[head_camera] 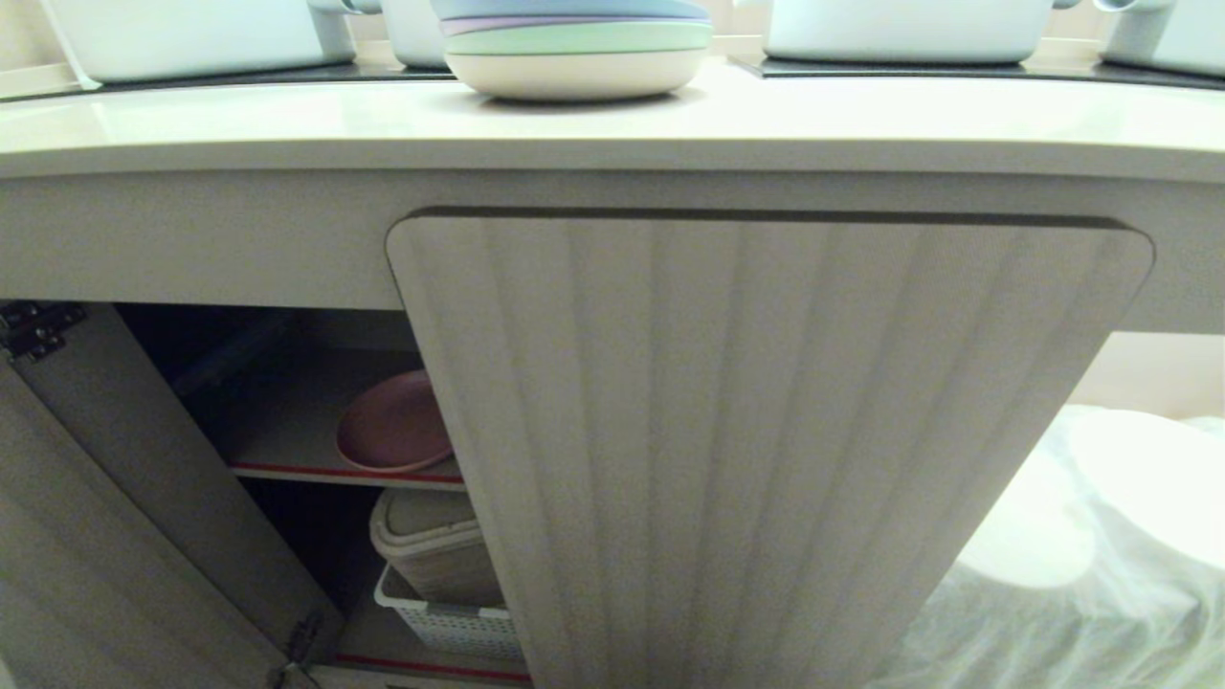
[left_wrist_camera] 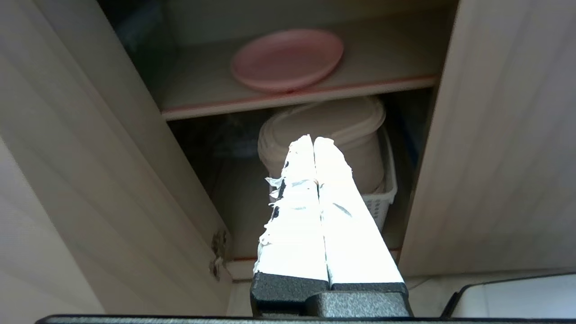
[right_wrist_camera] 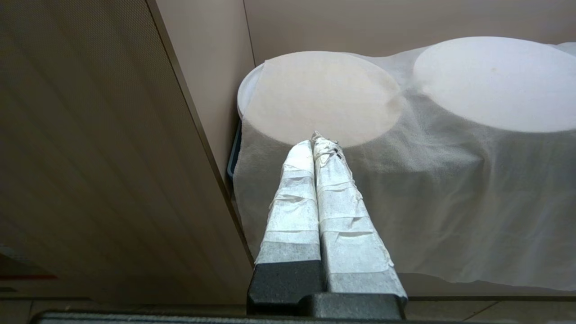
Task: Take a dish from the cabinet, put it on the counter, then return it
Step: Take the plate from the cabinet
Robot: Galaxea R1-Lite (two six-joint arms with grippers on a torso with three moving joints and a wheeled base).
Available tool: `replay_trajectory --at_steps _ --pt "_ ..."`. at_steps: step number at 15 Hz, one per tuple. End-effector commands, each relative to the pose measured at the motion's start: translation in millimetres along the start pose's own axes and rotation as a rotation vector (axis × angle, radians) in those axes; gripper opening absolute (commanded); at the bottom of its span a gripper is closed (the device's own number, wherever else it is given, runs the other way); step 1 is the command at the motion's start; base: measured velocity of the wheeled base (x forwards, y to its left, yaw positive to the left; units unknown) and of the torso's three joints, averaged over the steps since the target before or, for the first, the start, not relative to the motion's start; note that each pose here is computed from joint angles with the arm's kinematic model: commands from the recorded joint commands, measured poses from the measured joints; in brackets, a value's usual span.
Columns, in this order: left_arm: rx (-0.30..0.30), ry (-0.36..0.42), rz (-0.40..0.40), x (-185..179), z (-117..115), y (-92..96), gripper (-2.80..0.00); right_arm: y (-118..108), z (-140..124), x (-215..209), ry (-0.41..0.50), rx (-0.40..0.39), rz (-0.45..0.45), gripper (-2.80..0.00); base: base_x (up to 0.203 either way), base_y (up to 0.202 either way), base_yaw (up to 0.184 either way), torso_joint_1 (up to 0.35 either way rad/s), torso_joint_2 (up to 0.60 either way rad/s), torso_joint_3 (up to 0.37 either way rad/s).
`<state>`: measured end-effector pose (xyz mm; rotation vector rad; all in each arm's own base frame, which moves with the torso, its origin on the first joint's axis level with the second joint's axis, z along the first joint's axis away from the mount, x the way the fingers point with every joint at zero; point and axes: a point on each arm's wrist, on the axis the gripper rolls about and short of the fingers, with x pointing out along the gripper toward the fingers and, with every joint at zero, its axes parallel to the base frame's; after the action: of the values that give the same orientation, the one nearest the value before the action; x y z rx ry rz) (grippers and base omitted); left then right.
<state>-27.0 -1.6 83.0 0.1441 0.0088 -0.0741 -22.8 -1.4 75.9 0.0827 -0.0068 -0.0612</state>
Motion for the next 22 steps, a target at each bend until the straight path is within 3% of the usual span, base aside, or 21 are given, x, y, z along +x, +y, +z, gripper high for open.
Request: replay_trajectory --at_steps 1,6,11,13,17,20,22 --pt "0.000 0.013 -0.017 -6.7 11.7 0.9 -2.80 0.0 0.0 0.0 0.000 0.000 0.000 -2.80 0.000 0.000 0.000 0.000 0.00 0.000" --pt "-0.010 0.081 -0.040 -12.3 24.4 2.0 -2.80 0.0 0.0 0.0 0.000 0.000 0.000 -2.80 0.000 0.000 0.000 0.000 0.00 0.000" --pt "-0.037 0.230 -0.051 3.2 39.9 5.6 -2.80 0.0 0.0 0.0 0.000 0.000 0.000 -2.80 0.000 0.000 0.000 0.000 0.00 0.000" --pt "-0.091 0.313 -0.053 15.9 49.4 7.9 -2.80 0.0 0.0 0.0 0.000 0.000 0.000 -2.80 0.000 0.000 0.000 0.000 0.00 0.000" --pt "-0.276 0.500 -0.030 52.5 68.1 13.3 -2.80 0.0 0.0 0.0 0.000 0.000 0.000 -2.80 0.000 0.000 0.000 0.000 0.00 0.000" --pt "-0.375 0.625 -0.011 80.6 68.2 15.2 -2.80 0.0 0.0 0.0 0.000 0.000 0.000 -2.80 0.000 0.000 0.000 0.000 0.00 0.000" --pt "-0.409 0.674 0.000 100.3 63.2 15.9 -2.80 0.0 0.0 0.0 0.000 0.000 0.000 -2.80 0.000 0.000 0.000 0.000 0.00 0.000"
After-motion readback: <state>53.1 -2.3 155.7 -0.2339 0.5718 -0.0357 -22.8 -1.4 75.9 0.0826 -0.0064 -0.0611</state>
